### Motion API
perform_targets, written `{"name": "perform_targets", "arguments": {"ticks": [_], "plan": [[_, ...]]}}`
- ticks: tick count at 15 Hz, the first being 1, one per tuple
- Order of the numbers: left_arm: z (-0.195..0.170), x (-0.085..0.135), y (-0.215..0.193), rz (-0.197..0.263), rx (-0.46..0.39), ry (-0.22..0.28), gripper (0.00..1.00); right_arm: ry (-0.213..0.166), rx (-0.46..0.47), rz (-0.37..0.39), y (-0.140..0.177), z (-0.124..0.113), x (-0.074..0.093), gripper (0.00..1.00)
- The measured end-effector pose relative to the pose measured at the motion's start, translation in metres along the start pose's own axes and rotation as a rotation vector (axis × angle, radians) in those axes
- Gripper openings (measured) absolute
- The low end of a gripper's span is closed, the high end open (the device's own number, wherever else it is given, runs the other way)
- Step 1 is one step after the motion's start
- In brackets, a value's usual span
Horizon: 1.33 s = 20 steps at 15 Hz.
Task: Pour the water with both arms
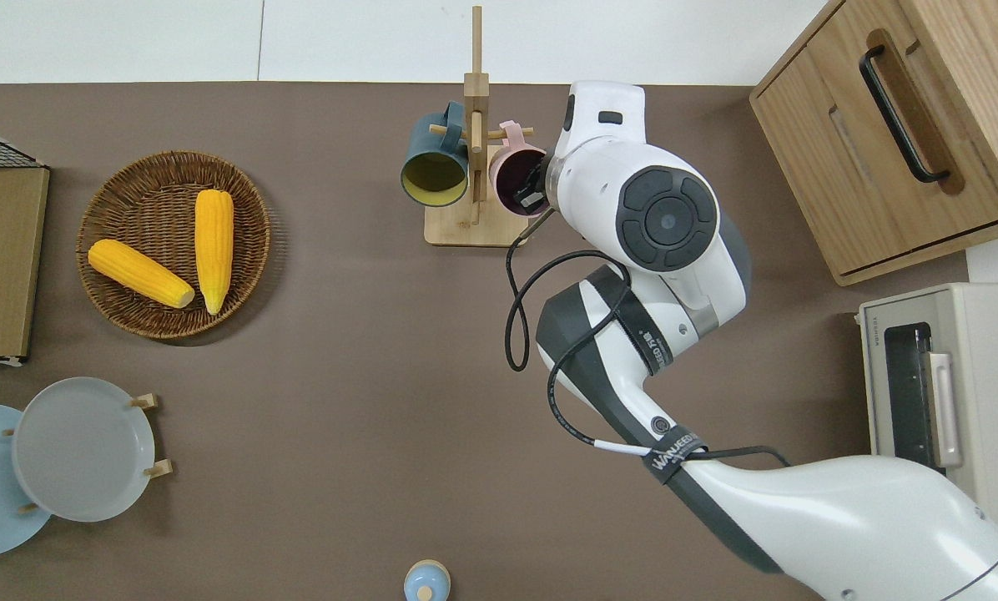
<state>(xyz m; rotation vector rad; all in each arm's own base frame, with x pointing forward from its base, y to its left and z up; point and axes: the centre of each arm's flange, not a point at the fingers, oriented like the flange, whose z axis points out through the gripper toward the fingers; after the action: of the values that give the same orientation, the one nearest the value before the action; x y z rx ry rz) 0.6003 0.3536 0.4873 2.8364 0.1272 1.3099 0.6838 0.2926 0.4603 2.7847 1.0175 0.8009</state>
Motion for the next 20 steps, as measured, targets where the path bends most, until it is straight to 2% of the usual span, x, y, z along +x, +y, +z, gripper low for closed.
{"name": "perform_targets", "arguments": {"ticks": [11,20], "plan": [[0.000,0.000,0.000,-0.002,0.000,0.000,0.65,-0.012,-0.004,-0.003,0.002,-0.005,0.000,0.06],[-0.004,0.003,0.001,-0.002,0.001,0.007,0.65,-0.017,-0.026,-0.031,0.023,-0.021,-0.003,0.06]]}}
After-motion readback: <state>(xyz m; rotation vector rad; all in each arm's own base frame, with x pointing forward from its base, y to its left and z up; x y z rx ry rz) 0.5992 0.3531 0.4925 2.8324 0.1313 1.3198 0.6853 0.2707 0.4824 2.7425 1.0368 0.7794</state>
